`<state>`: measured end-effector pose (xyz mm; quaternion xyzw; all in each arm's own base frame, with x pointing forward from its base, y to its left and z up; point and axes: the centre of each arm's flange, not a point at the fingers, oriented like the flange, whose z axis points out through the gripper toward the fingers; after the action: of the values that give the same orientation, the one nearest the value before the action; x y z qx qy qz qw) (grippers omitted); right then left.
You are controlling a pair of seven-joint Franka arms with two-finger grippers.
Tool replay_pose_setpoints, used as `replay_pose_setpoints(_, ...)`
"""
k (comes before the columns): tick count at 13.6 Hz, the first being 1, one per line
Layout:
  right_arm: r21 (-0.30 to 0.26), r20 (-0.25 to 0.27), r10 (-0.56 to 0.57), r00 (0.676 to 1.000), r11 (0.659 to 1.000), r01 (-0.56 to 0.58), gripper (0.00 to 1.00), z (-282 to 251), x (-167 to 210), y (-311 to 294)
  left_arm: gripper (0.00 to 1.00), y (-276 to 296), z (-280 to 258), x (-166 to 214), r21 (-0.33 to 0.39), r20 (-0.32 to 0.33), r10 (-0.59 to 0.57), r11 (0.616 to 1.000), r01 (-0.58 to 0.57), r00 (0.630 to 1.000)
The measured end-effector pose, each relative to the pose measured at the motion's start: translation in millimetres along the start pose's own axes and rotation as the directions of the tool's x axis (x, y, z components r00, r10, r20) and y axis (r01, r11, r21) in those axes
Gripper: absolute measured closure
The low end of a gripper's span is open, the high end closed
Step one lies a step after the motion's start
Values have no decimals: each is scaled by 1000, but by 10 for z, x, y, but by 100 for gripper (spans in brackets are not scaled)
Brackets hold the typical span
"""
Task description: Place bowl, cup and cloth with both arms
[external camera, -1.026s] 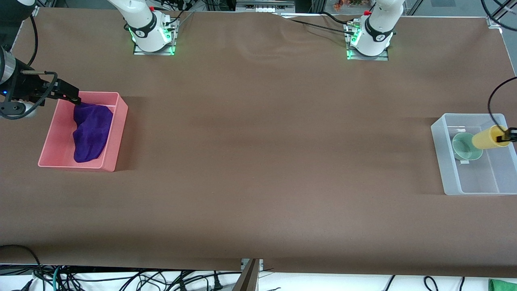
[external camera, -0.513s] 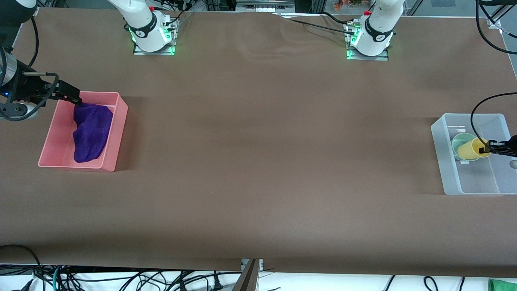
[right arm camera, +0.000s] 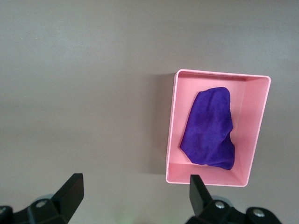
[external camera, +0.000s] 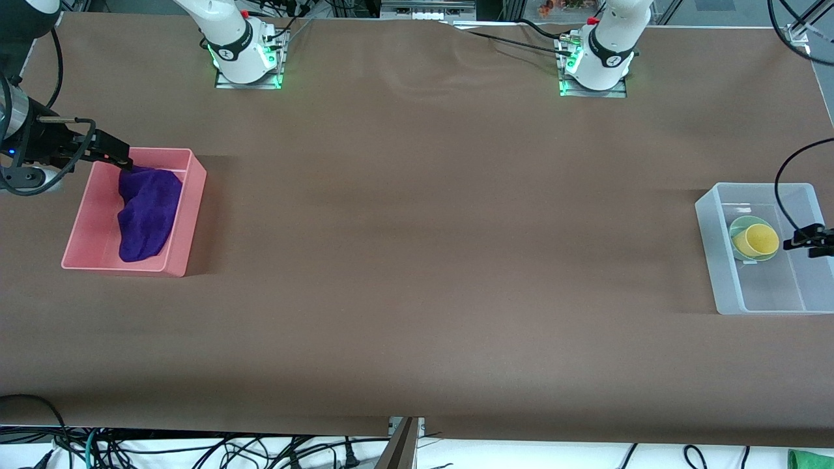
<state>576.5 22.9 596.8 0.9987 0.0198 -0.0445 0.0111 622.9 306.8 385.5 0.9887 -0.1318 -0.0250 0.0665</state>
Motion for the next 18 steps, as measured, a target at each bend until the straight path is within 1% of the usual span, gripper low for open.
replay_pose_setpoints(1,0,0,0,1000,1000,0,0,0,0,0,14,302,-277,113,5,-5,17,1000,-17,1000)
replay_pose_setpoints(2,0,0,0,1000,1000,0,0,0,0,0,3,624,-509,228,9,-12,19,1000,-19,1000)
replay_pose_setpoints(3,0,0,0,1000,1000,0,0,0,0,1,0,922,-685,328,10,-18,11,1000,-10,1000)
replay_pose_setpoints(5,0,0,1,1000,1000,-1,0,1,0,3,0,1345,-839,450,-2,-7,-28,1000,28,1000)
replay_pose_setpoints(7,0,0,1,1000,1000,-1,0,0,0,4,0,1617,-839,528,-8,28,-85,996,85,996)
replay_pose_setpoints(9,0,0,1,1000,1000,-1,0,1,0,6,0,2111,-847,682,59,73,-129,990,125,989)
replay_pose_setpoints(11,0,0,1,1000,1000,-1,0,1,0,7,0,2724,-917,771,138,92,-181,976,167,979)
replay_pose_setpoints(13,0,0,2,1000,1000,-2,0,1,0,8,0,3169,-1050,714,188,76,-192,966,176,978)
replay_pose_setpoints(14,0,0,2,1000,1000,-2,0,1,1,8,0,3267,-1121,624,197,62,-193,964,177,979)
replay_pose_setpoints(16,0,0,2,1000,1000,-2,0,3,1,9,0,3319,-1258,397,171,7,-203,965,199,979)
replay_pose_setpoints(18,0,0,2,1000,1000,-2,0,3,1,9,0,3316,-1340,212,141,-17,-220,965,220,975)
